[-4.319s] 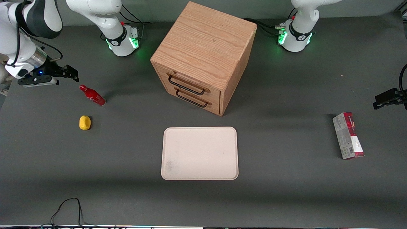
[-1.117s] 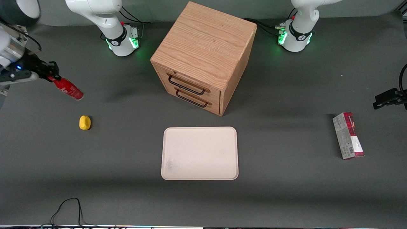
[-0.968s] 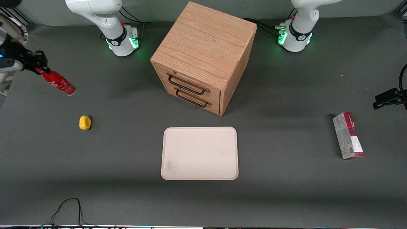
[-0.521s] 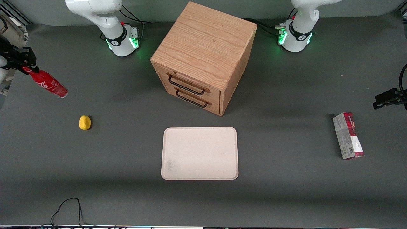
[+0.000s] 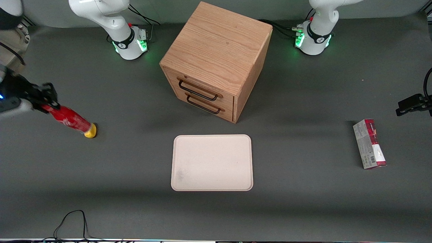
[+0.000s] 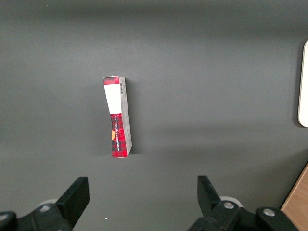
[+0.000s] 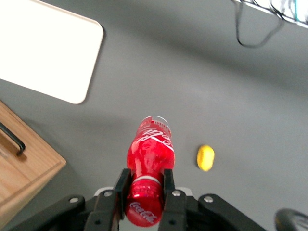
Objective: Place coke bottle on tray
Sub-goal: 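Lift the bottle and swing it upright with the right gripper, then carry the upright bottle over the white tray's corner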
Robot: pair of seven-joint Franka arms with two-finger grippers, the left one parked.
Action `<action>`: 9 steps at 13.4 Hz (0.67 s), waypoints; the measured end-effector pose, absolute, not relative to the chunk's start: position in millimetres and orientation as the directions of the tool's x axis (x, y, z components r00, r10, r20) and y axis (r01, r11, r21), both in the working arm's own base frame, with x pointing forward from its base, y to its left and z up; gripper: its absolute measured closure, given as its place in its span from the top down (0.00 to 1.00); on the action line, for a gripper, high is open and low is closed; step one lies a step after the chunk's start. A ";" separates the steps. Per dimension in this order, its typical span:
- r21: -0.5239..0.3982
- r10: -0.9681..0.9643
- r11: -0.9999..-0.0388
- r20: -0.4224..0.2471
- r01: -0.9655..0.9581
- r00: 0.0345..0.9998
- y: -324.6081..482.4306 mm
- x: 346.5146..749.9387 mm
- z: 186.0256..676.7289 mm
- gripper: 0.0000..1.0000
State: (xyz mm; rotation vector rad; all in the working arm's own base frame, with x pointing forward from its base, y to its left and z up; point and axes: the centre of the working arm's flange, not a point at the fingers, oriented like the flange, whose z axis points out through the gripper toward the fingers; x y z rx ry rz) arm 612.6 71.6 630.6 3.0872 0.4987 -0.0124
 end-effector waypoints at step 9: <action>0.020 0.275 -0.961 0.004 0.275 0.961 243.9 671.5 553.2 0.31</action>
